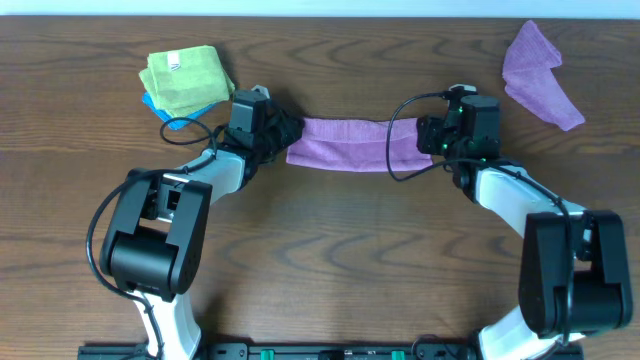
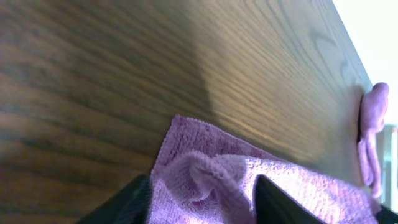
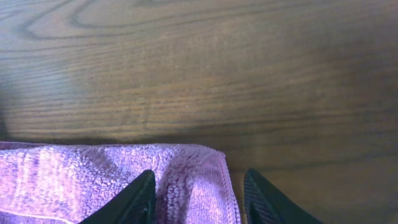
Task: Fold the cloth
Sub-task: 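Hold the folded strip with both grippers and adjust its ends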
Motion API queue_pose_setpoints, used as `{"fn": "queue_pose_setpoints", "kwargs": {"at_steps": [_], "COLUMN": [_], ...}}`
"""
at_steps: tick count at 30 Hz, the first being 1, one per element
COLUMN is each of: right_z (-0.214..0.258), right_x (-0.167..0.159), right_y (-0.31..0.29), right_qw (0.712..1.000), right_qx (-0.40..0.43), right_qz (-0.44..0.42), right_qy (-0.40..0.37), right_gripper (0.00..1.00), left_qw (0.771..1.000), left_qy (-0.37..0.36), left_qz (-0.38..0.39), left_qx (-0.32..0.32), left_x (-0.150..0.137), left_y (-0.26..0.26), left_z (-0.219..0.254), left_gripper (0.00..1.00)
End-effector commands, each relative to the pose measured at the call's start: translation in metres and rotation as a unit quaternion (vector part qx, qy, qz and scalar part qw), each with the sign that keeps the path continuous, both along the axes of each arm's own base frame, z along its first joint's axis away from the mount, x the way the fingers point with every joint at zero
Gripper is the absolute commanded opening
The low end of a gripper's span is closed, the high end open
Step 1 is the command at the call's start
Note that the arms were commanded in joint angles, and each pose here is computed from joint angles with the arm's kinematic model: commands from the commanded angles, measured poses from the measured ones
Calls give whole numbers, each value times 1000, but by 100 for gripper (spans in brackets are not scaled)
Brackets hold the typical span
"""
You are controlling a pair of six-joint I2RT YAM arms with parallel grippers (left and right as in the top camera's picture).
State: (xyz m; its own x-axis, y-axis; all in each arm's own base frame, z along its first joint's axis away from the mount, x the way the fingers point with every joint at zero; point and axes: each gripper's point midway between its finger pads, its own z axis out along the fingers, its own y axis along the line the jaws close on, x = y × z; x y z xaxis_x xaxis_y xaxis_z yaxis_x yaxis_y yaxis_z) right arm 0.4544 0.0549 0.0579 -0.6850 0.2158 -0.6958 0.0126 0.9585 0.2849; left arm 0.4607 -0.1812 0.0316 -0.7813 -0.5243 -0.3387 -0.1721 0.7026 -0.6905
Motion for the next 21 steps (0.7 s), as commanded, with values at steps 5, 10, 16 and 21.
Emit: {"fn": "queue_pose_setpoints", "kwargs": {"at_steps": [5, 10, 16, 21], "right_z": [34, 63, 68, 45], "right_x": [2, -12, -48, -75], "right_y": [2, 1, 1, 11], "right_qw": [999, 998, 989, 972], "right_qx": [21, 41, 106, 158], "right_qz": [-21, -38, -95, -119], "right_qy": [-22, -24, 46, 127], "right_gripper": [52, 53, 59, 63], "left_qw": [1000, 999, 994, 996], "left_qy": [-23, -21, -42, -41], "left_qz": [-5, -13, -56, -54], "left_qx": [-8, -33, -79, -59], "left_x": [17, 21, 21, 18], "left_y": [15, 24, 0, -19], "left_z": [26, 47, 81, 80], "left_gripper": [75, 69, 33, 19]}}
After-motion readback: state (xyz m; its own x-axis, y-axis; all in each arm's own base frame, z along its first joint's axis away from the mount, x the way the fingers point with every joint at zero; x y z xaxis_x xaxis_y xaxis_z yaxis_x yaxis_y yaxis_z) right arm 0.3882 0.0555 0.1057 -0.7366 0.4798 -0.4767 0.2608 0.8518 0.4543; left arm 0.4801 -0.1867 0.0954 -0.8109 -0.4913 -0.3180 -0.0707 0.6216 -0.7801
